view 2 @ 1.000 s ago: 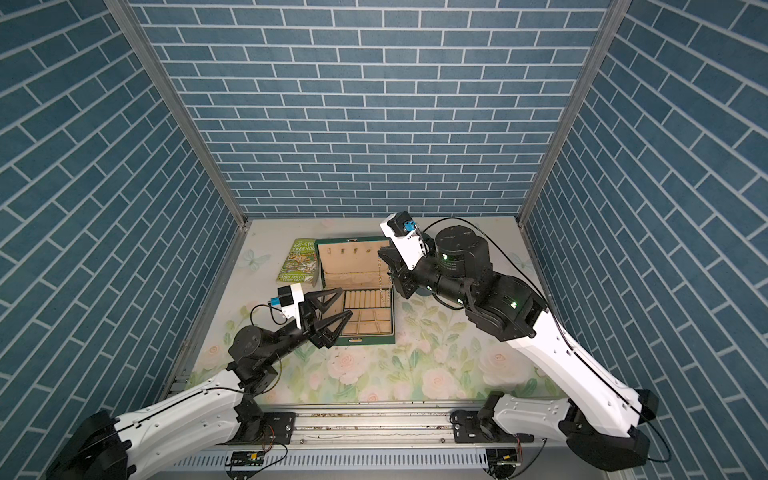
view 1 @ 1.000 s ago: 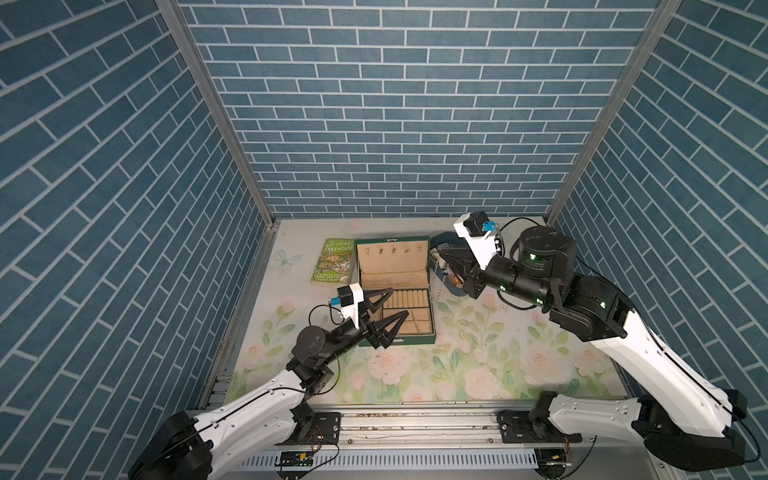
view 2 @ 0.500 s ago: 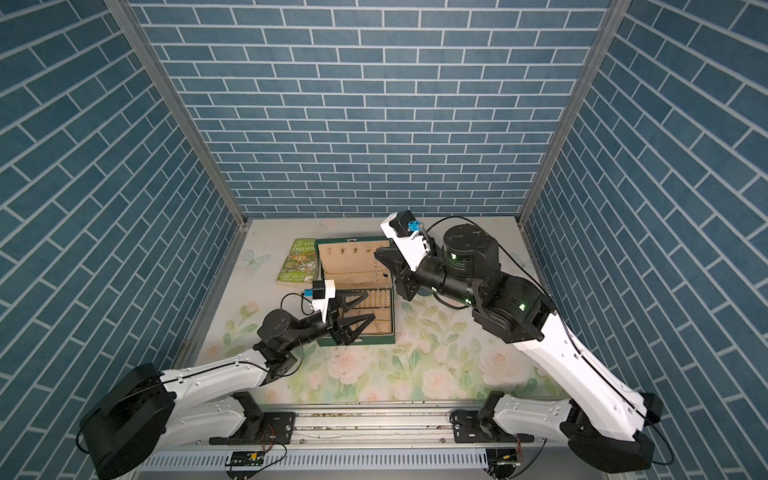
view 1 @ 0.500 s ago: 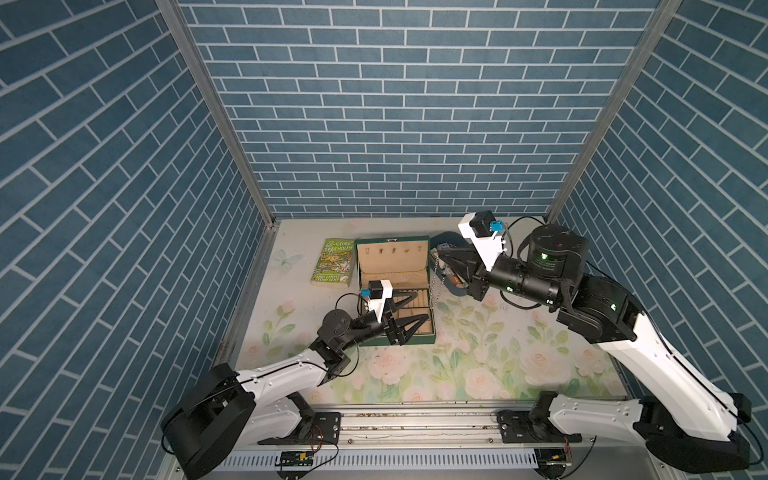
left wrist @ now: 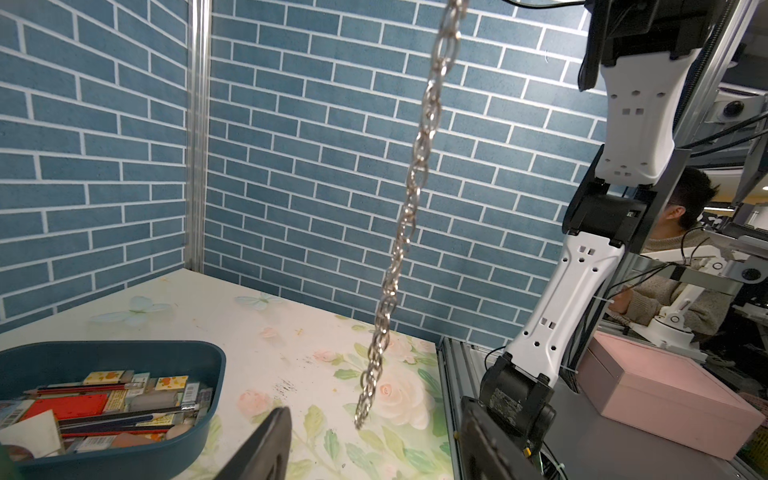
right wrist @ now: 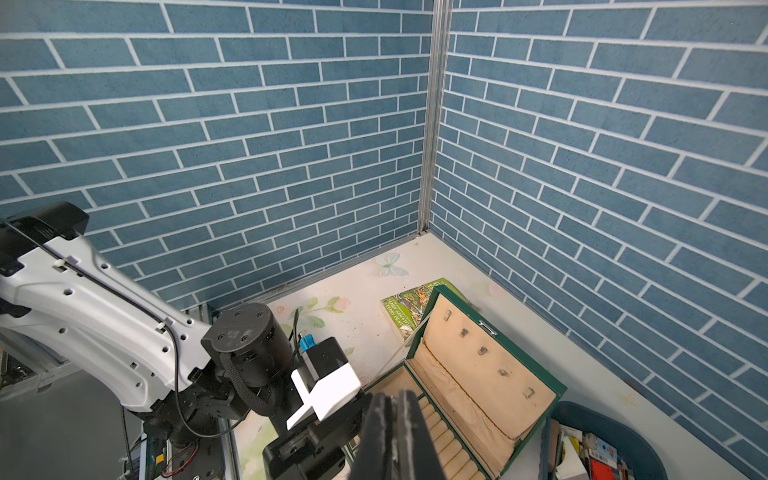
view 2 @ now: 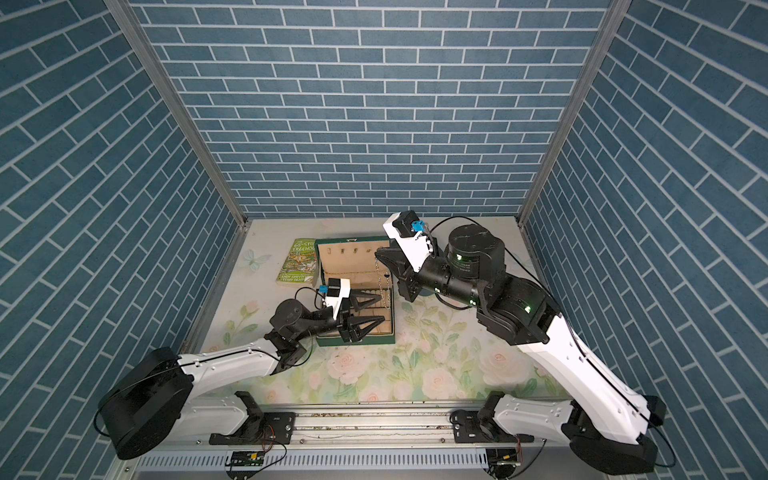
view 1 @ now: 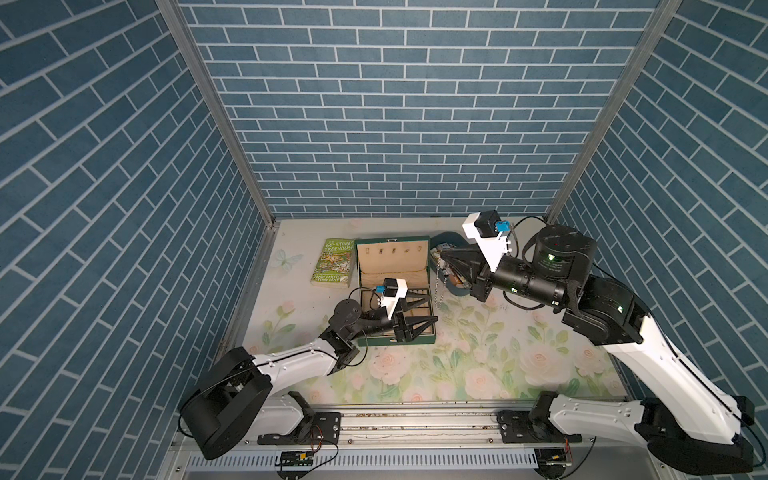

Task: Put jewelry chain into jewelry box
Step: Hang the necklace on the jewelry box clasp.

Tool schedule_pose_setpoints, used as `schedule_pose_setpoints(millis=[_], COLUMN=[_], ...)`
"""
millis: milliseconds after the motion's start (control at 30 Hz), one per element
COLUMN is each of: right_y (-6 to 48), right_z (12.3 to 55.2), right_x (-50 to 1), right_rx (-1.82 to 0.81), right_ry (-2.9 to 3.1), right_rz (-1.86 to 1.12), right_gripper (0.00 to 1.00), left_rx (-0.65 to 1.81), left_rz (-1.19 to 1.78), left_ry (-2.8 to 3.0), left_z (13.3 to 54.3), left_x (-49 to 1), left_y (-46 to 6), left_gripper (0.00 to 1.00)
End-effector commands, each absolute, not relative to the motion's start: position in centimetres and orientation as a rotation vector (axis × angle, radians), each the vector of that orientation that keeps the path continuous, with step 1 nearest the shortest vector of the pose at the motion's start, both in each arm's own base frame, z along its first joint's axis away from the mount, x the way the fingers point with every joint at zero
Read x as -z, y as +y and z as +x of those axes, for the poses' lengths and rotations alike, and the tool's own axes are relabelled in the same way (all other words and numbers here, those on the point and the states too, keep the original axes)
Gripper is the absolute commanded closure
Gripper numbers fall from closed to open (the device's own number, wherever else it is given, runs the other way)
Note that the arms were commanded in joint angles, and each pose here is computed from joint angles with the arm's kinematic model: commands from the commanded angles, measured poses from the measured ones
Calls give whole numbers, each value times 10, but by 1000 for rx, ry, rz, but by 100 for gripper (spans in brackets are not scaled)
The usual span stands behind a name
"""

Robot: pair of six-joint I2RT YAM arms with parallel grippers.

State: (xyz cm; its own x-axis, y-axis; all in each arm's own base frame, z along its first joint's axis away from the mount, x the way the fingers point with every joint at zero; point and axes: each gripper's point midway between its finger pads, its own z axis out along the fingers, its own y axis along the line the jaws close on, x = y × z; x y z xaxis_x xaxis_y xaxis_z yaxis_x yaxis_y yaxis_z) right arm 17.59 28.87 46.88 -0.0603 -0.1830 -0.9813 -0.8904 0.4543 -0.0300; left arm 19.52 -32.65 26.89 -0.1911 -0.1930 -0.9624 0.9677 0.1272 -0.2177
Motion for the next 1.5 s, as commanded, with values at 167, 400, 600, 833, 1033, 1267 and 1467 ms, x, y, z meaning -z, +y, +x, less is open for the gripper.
schedule_pose_setpoints(millis=[167,400,600,833,1033,1267,1467], right_y=[282,283,282,283,283,283,281], right_z=[168,168,168,168,168,168,167], right_x=[-485,-485,-486,-486,-486,-486,-488], right_rx=[-780,-781,-779,-785,-786,-785,-785], right_ry=[1498,1497,1496,1495,1496,1494,1490], right_rz=[-969,-968,-966,-966,-967,-967,-962], right_gripper=[100,100,100,100,100,100,100], left_rx=[1352,1358,1361,1352,1347,1344,1336], left_rz=[911,921,931,925,925,933,943], left_ry=[1229,1235,1243,1251,1229,1231,1257], left_z=[187,187,186,188,190,190,191], left_x=[-279,-277,-274,-273,-283,-283,-276], left_y=[-335,-338,-339,-339,-342,-343,-344], left_gripper=[33,39,47,47,48,60,59])
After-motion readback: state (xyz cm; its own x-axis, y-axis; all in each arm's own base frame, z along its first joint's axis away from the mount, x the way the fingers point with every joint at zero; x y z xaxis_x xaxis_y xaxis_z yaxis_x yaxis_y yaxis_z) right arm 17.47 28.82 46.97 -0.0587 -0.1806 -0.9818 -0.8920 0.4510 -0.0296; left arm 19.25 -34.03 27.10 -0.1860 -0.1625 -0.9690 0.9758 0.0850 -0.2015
